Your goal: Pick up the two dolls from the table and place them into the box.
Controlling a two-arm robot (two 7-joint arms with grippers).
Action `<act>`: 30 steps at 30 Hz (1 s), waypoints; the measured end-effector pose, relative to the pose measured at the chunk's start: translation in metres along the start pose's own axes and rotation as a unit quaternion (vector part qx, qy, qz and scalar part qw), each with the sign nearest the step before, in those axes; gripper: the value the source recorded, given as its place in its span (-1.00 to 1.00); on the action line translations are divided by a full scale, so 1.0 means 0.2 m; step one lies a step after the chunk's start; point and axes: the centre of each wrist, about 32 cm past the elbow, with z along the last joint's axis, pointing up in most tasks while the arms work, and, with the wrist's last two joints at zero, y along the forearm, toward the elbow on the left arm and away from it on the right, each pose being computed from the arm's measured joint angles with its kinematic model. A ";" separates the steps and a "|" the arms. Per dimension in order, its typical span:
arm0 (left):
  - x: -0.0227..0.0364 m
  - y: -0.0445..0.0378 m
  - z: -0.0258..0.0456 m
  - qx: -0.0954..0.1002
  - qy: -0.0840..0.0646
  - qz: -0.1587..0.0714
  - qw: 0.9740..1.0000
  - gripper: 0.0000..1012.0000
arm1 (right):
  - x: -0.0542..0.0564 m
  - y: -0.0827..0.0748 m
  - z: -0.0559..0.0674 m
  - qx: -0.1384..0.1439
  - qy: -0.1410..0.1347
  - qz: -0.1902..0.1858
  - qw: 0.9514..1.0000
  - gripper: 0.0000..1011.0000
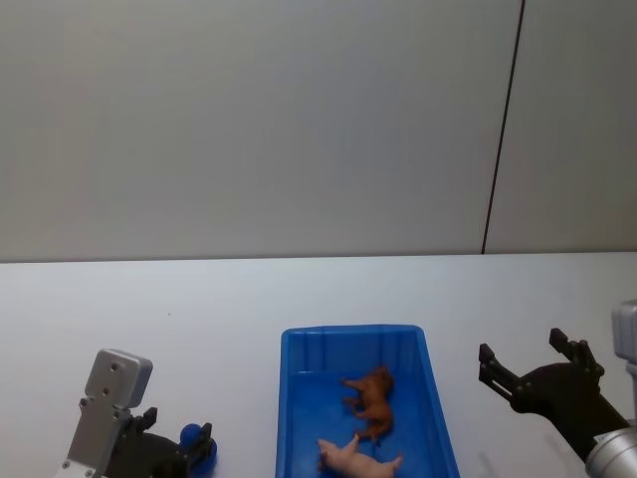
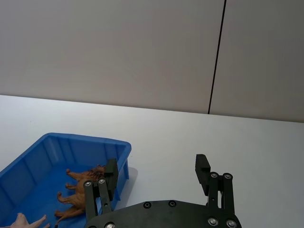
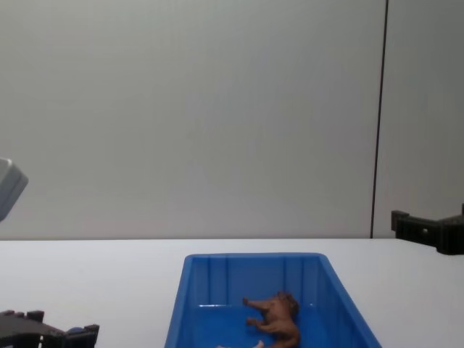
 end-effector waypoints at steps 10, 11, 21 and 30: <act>0.029 -0.028 -0.043 0.005 0.011 -0.019 1.000 0.16 | 0.00 0.00 0.00 0.000 0.000 0.000 1.000 0.98; 0.031 -0.031 -0.049 0.005 0.014 -0.022 1.000 0.07 | 0.00 0.00 0.00 0.000 0.000 0.000 1.000 0.98; 0.042 -0.035 -0.078 0.002 0.023 -0.036 0.999 -0.40 | 0.00 0.00 0.00 0.000 0.000 0.000 1.000 0.98; 0.042 -0.014 -0.046 -0.022 0.018 -0.041 0.999 -0.52 | 0.00 0.00 0.00 0.000 0.000 0.000 1.000 0.98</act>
